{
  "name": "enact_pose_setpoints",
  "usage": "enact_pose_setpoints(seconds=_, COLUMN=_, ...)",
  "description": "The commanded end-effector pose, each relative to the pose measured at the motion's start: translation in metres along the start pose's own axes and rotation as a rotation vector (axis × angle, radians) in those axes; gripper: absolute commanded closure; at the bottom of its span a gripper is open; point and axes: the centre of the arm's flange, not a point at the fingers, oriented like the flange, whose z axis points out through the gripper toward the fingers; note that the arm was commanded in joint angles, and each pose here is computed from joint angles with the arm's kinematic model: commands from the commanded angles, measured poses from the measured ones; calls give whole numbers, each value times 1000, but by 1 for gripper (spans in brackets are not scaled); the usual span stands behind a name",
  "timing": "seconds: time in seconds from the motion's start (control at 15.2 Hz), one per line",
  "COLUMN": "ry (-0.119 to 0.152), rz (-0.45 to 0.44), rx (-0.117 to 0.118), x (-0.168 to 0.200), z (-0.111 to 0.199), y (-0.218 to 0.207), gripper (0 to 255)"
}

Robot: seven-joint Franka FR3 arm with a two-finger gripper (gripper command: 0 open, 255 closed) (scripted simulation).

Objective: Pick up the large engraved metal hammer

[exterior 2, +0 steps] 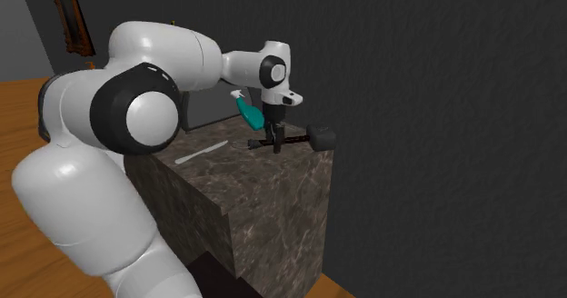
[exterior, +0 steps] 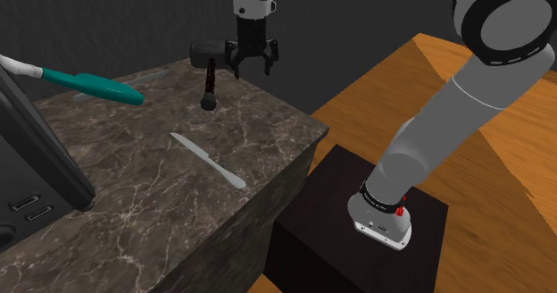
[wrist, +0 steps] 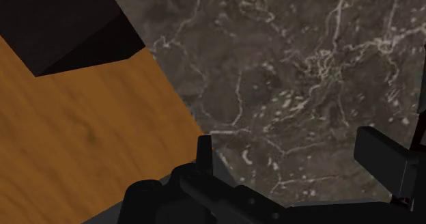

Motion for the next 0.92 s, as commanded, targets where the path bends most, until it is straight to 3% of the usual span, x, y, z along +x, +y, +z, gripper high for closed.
enact_pose_setpoints(seconds=0.0, ry=6, rz=41, rx=4, x=13, z=-2, y=-21, gripper=0)
enact_pose_setpoints(seconds=0.59, ry=35, rz=213, rx=16, x=91, z=-8, y=-105, gripper=0)
enact_pose_setpoints(seconds=0.86, ry=35, rz=215, rx=16, x=93, z=7, y=-107, gripper=0)
